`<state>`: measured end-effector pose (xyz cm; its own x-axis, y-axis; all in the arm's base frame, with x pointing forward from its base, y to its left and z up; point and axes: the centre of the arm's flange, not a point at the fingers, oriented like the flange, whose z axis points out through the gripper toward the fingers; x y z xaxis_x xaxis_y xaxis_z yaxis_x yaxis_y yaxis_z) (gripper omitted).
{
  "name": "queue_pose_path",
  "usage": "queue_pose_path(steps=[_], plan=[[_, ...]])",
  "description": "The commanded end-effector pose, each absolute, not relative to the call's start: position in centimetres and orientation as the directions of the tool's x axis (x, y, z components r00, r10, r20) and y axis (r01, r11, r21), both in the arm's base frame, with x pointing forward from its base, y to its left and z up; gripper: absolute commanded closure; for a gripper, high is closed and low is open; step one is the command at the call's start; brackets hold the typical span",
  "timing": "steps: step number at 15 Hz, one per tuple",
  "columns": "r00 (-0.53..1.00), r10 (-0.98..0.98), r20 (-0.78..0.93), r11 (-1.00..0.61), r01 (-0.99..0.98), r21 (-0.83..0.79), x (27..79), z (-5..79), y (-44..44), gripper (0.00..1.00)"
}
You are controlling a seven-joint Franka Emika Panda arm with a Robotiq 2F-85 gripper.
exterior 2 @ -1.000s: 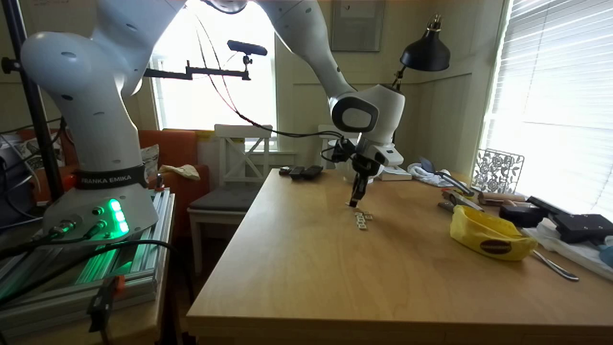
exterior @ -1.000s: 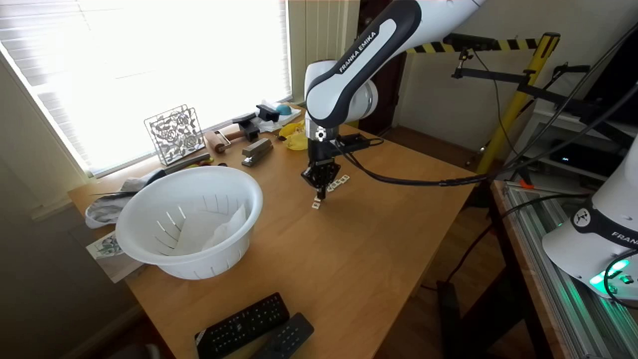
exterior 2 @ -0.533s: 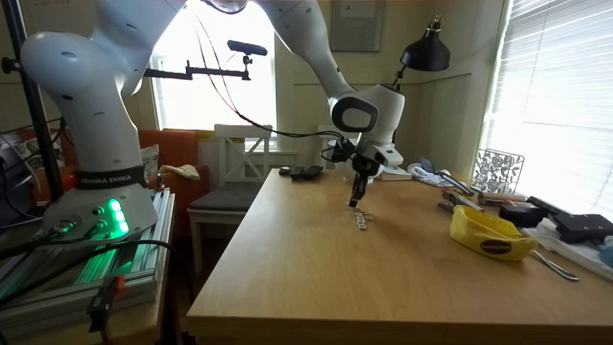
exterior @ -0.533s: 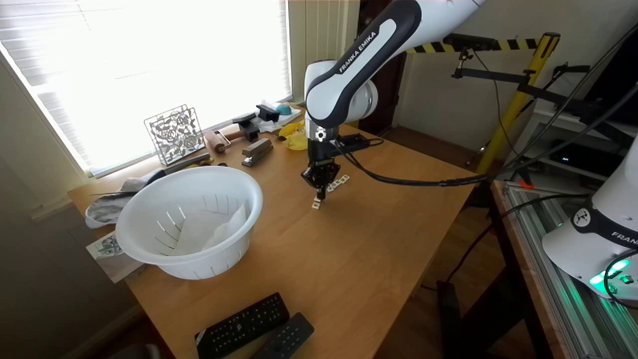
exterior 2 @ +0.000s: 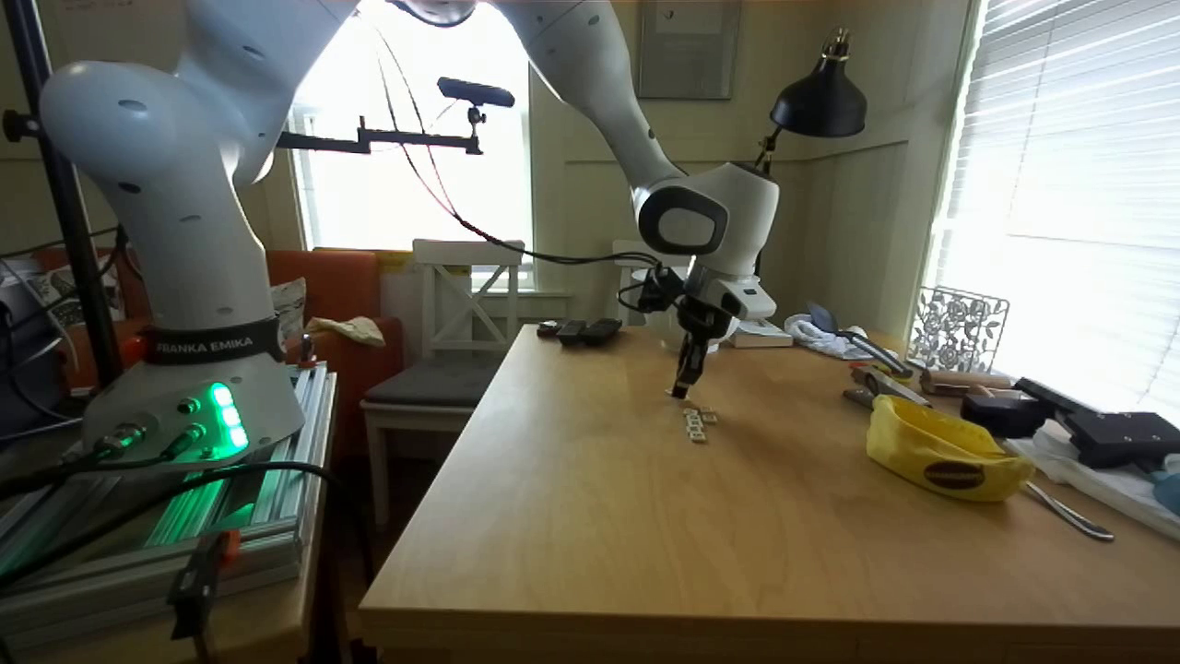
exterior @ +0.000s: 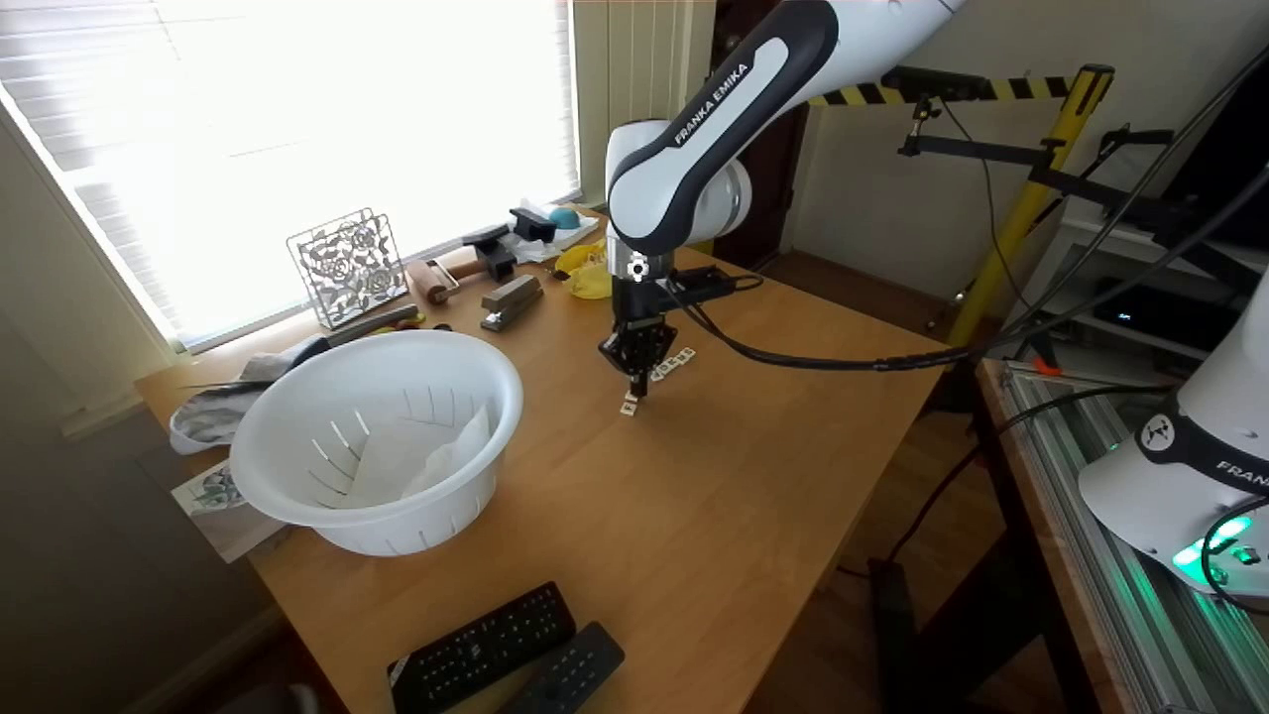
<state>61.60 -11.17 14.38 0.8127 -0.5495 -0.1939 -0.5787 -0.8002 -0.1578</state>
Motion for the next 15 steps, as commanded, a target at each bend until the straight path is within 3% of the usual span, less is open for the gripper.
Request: queue_pose_path(steps=[1,15], plan=[[0.809,-0.555,-0.194,-0.792,-0.585,-0.174,61.62,13.64,-10.64,1.00],[0.812,-0.560,-0.164,-0.796,-0.582,-0.167,61.38,14.29,-10.03,1.00]])
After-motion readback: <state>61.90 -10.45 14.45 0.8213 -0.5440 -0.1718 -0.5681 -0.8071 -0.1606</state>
